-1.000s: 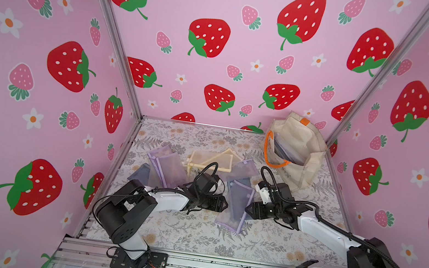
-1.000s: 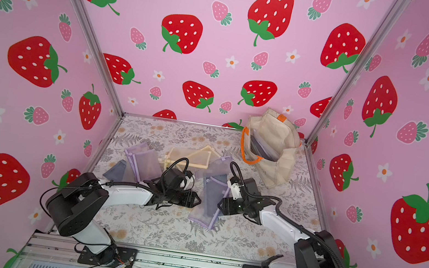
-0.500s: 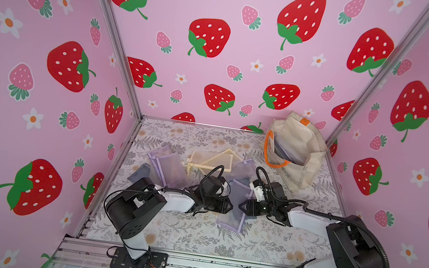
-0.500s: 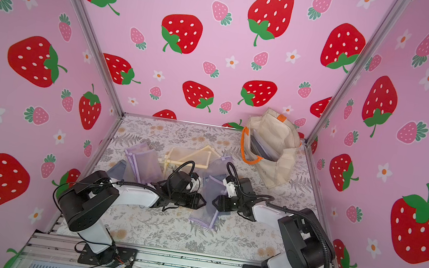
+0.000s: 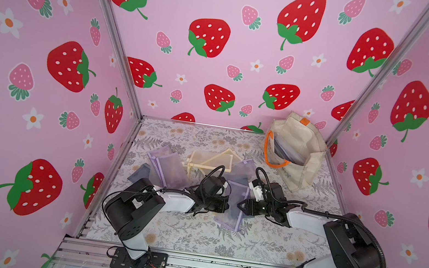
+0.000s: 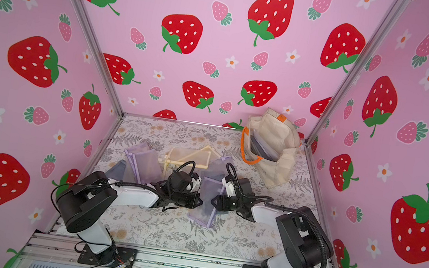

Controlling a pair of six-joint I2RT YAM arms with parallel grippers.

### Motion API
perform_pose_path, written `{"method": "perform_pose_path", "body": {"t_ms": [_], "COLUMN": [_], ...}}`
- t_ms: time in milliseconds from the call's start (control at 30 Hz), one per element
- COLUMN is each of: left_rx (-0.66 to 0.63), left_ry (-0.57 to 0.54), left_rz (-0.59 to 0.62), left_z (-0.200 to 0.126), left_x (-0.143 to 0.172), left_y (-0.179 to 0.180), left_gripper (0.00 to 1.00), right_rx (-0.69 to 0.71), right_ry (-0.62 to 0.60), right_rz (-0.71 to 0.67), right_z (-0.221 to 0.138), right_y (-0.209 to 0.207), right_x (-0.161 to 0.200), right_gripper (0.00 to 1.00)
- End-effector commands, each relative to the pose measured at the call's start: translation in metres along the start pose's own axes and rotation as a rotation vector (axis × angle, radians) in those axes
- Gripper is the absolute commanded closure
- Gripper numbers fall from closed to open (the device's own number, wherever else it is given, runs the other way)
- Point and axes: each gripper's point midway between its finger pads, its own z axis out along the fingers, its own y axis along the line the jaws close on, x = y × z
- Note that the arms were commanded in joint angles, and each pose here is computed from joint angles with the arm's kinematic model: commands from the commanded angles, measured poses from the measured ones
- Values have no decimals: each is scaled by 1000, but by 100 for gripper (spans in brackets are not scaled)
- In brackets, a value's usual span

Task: Put the pencil pouch into the canvas bag
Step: Pick up the pencil pouch.

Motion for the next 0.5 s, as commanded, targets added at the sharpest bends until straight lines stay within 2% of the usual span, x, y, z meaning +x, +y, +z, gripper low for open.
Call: {"method": "perform_pose_path", "body": {"t_ms": [0, 233, 467], "left_rx": [-22, -44, 50], "left_ry": [-16, -55, -186], "left_rz": [23, 61, 178], "left_z": [-13, -42, -80], "left_x": [-3, -6, -27], "left_y": [-3, -9, -48], "left_gripper": [100, 100, 100], "right_rx": [9, -29, -117], "right_ry": [23, -58, -157], "right_rz": [18, -18, -19], "right_z": [-6, -38, -71], "right_y": [2, 28, 61], "right_x": [9, -15, -43], "right_gripper": [38, 31, 22]}}
